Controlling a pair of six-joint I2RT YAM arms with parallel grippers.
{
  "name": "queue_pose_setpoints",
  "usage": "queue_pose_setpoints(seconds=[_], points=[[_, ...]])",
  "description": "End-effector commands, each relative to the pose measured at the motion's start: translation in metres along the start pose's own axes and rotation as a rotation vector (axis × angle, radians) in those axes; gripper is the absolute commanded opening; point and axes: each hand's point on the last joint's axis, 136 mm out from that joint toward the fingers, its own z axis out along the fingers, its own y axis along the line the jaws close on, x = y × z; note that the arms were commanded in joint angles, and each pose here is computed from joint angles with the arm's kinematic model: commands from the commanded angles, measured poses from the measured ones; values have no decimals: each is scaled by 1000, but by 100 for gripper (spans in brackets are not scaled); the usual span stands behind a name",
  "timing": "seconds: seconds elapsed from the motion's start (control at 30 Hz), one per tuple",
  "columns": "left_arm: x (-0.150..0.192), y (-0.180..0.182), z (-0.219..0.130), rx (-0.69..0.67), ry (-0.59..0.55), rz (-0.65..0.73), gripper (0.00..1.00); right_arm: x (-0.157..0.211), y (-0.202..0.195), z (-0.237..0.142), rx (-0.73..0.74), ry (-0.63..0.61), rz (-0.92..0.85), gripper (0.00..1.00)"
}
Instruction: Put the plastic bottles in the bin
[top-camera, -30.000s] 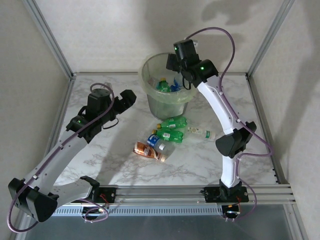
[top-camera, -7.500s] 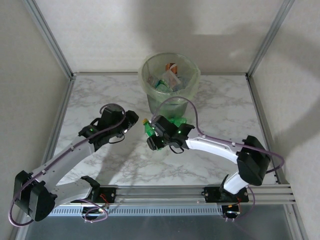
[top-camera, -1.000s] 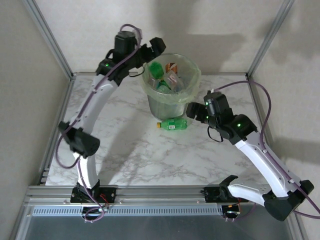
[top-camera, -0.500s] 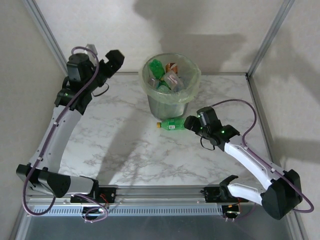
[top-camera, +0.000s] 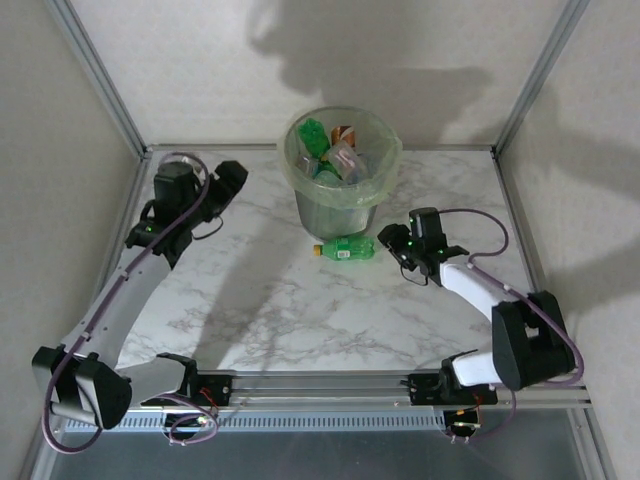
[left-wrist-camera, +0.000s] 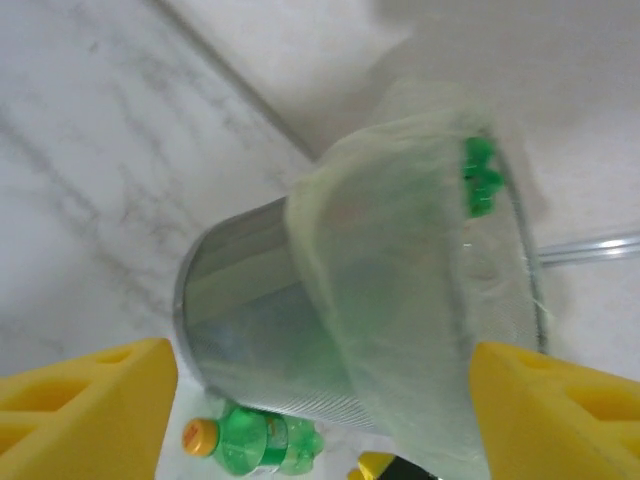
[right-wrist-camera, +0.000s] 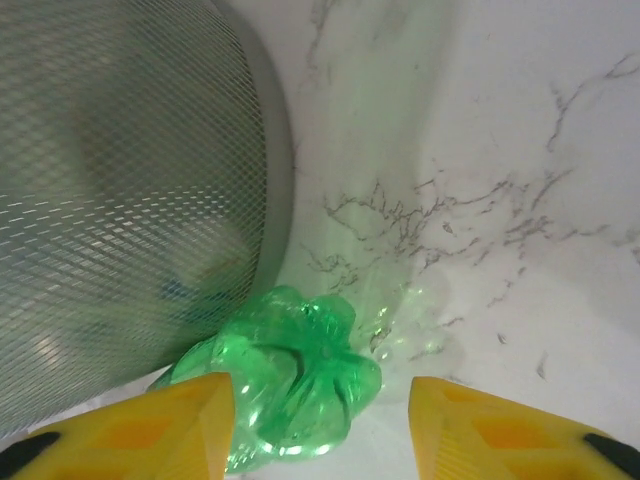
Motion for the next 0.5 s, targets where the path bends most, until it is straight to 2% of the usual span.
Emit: queue_pose_setpoints(seconds=[0.0, 0.23, 0.47], points=[[8, 23, 2, -15, -8, -103, 70, -7, 24, 17, -87, 31, -4, 46], [32, 62, 14, -77, 44, -128, 68, 0, 23, 35, -93, 74, -11, 43], [66, 91, 43, -120, 119, -151, 65, 34, 22, 26, -109, 133, -29, 43]])
